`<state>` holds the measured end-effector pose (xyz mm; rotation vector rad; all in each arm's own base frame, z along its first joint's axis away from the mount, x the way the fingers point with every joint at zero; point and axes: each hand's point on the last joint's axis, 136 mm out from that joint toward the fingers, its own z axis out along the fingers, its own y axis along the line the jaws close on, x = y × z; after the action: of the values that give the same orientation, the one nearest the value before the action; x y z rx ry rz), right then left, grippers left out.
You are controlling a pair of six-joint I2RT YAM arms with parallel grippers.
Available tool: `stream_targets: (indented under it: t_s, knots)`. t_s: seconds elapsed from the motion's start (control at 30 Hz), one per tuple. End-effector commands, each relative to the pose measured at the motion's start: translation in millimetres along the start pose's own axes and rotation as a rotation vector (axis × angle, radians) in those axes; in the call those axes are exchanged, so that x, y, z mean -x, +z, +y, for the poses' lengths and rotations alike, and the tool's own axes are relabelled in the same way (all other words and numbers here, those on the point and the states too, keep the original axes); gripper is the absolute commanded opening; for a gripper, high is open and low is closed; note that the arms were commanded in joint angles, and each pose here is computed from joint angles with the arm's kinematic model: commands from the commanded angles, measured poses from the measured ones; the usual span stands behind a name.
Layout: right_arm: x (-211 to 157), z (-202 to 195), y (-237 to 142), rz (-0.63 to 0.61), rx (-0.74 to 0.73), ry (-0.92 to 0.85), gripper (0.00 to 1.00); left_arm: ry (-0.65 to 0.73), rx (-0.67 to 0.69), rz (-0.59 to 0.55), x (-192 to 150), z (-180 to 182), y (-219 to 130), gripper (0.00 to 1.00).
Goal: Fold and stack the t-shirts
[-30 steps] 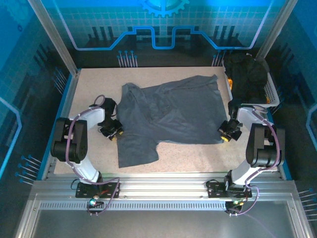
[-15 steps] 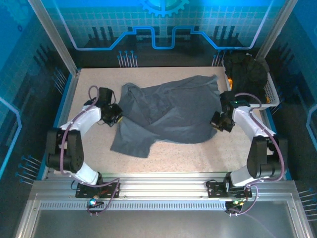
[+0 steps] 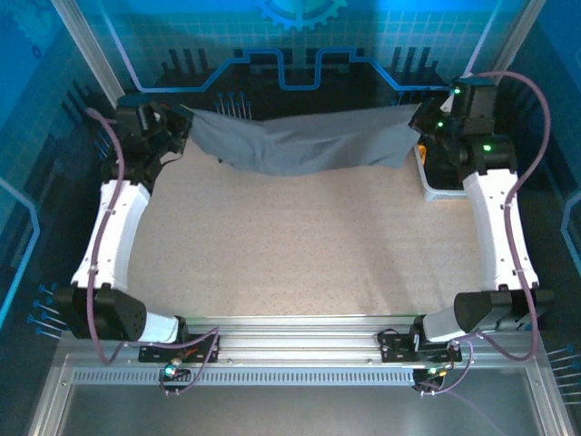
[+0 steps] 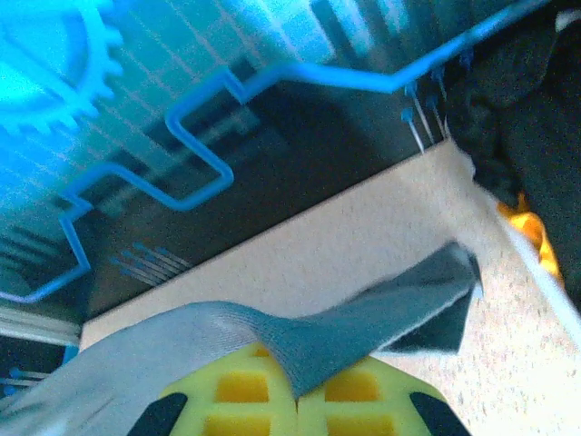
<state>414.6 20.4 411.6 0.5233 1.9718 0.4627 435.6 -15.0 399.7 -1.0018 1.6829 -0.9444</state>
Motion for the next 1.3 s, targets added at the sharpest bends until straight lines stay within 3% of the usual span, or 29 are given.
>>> stream_targets:
  t_s: [0.0,0.2,0.3,0.4,0.53,0.77,0.9,1.0,1.13,1.27]
  knots:
    - [47,15,-52,-0.173,0.080,0.025,0.00,-0.014,-0.215,-0.150,39,-70,-60,0.00]
    - [82,26,-120,-0.365,0.169,0.069,0.00,0.013,-0.347,-0.334,75,-123,-137,0.00]
    - [90,33,-124,-0.379,0.203,0.084,0.00,0.009,-0.348,-0.361,85,-135,-146,0.00]
    - [96,39,-107,-0.360,0.234,0.113,0.00,-0.024,-0.308,-0.317,88,-132,-122,0.00]
    - [109,55,-70,-0.313,0.302,0.128,0.00,-0.104,-0.274,-0.206,90,-116,-61,0.00]
    - [129,79,7,-0.193,0.390,0.133,0.00,-0.116,-0.293,-0.055,109,-118,24,0.00]
    - [144,88,30,-0.187,0.432,0.147,0.00,-0.147,-0.358,-0.008,126,-131,50,0.00]
    - [158,94,23,-0.222,0.455,0.155,0.00,-0.141,-0.433,-0.039,141,-155,38,0.00]
    - [172,86,0,-0.275,0.431,0.185,0.00,-0.118,-0.505,-0.116,155,-184,-9,0.00]
    - [171,57,-24,-0.297,0.303,0.222,0.00,-0.039,-0.463,-0.206,152,-193,-64,0.00]
